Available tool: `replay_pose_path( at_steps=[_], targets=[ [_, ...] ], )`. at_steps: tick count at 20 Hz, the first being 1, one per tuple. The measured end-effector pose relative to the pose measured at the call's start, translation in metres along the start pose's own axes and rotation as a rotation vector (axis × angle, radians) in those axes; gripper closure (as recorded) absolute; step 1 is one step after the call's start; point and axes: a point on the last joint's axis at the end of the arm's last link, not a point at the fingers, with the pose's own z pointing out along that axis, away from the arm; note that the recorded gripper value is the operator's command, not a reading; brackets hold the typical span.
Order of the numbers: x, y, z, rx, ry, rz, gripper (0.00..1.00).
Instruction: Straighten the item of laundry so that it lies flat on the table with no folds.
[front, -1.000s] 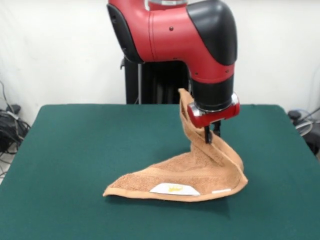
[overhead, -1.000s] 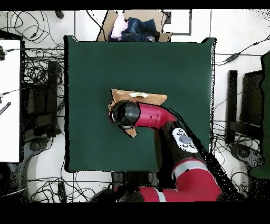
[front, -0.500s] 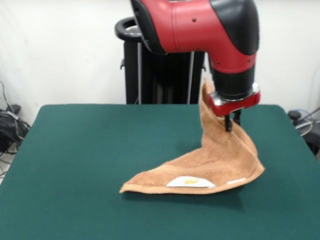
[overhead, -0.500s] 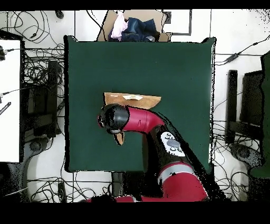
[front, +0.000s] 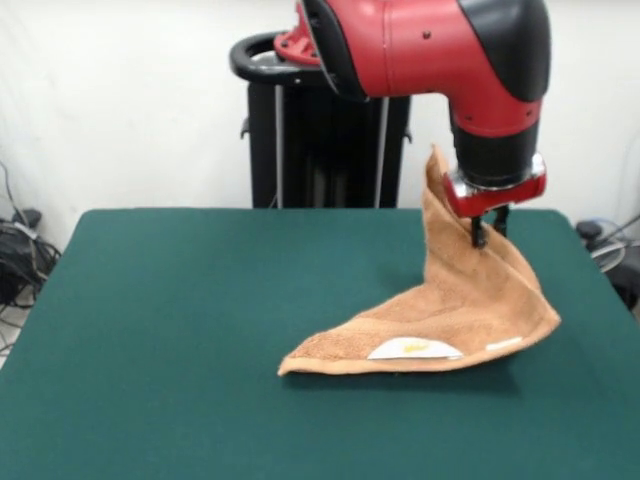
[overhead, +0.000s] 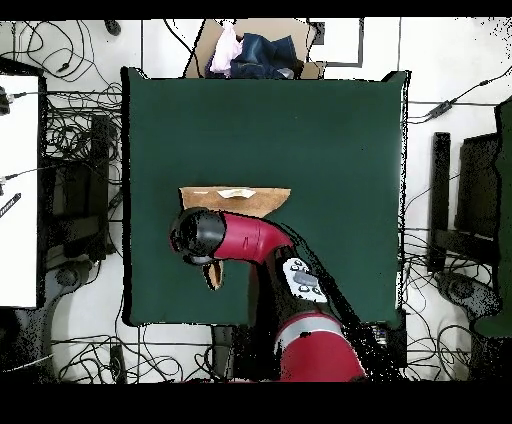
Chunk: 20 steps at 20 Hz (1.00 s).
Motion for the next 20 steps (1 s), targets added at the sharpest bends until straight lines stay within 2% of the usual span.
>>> replay_pose_path(
  at_steps=[3,11,20],
  targets=[
    [0.0002,0.0004,0.0009,0.003,-0.008,0.003,0.00],
    [-0.0050,-0.0031,0.0045,0.040,-0.099,0.005,0.00],
    [-0.0016,0.0007,0.0073,0.050,-0.096,0.025,0.00]
  ],
)
